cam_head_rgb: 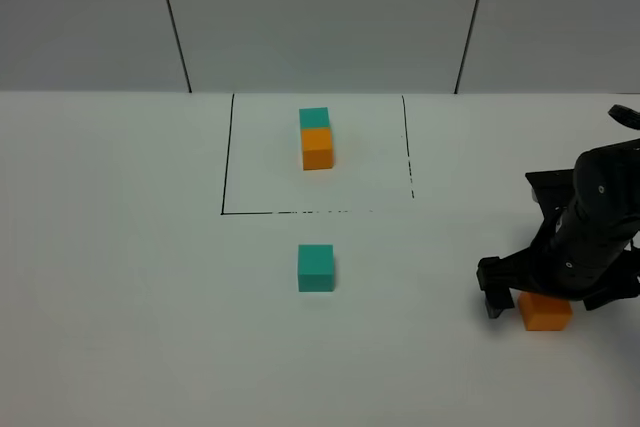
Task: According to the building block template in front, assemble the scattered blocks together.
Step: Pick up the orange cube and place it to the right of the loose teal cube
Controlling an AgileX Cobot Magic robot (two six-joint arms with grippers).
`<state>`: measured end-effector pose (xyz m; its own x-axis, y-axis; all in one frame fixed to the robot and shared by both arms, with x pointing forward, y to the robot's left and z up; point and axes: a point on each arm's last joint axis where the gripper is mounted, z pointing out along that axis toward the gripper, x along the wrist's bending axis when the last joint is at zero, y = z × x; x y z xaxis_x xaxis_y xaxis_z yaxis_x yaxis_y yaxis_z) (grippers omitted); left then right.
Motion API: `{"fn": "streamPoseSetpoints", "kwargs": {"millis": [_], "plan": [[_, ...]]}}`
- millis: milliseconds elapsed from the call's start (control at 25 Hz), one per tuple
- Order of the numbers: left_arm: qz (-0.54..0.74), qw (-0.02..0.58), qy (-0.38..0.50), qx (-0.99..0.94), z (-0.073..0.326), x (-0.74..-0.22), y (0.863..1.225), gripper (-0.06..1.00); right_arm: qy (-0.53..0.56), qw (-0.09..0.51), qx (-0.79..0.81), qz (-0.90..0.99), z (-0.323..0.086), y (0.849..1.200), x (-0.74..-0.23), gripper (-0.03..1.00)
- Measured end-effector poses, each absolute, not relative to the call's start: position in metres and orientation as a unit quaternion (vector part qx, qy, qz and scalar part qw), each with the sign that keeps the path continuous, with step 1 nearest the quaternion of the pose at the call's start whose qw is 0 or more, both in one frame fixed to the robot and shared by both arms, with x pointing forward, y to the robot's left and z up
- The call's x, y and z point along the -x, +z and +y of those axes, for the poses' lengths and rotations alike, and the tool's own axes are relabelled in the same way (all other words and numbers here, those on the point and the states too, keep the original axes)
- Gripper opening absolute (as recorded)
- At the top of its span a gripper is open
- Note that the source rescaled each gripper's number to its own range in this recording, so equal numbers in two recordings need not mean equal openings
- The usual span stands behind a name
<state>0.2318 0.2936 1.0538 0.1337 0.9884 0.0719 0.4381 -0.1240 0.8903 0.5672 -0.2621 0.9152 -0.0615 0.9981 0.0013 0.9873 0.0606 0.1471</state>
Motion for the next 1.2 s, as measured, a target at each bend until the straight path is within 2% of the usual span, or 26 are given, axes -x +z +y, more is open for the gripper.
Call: {"fn": "streamPoseSetpoints", "kwargs": {"millis": [240, 720, 880, 960, 1040, 1120, 1200], "plan": [[0.546, 0.374, 0.368, -0.653, 0.294, -0.232, 1.054, 0.64, 0.036, 0.034, -0.687, 0.725, -0.268, 0.895, -0.570, 1.00], [0.546, 0.374, 0.368, -0.653, 0.294, -0.232, 1.054, 0.64, 0.037, 0.034, -0.691, 0.721, -0.274, 0.885, -0.573, 1.00], [0.546, 0.374, 0.368, -0.653, 0.294, -0.232, 1.054, 0.64, 0.036, 0.032, -0.691, 0.721, -0.274, 0.885, -0.574, 0.97], [0.546, 0.374, 0.368, -0.653, 0.294, -0.232, 1.054, 0.64, 0.035, 0.032, -0.691, 0.721, -0.274, 0.885, -0.574, 0.90], [0.546, 0.374, 0.368, -0.653, 0.294, -0.232, 1.054, 0.64, 0.035, 0.032, -0.691, 0.721, -0.274, 0.885, -0.574, 0.80], [0.546, 0.374, 0.368, -0.653, 0.294, -0.232, 1.054, 0.64, 0.034, 0.031, -0.691, 0.721, -0.274, 0.885, -0.574, 0.65], [0.546, 0.374, 0.368, -0.653, 0.294, -0.232, 1.054, 0.64, 0.032, 0.029, -0.692, 0.720, -0.274, 0.885, -0.573, 0.44]]}}
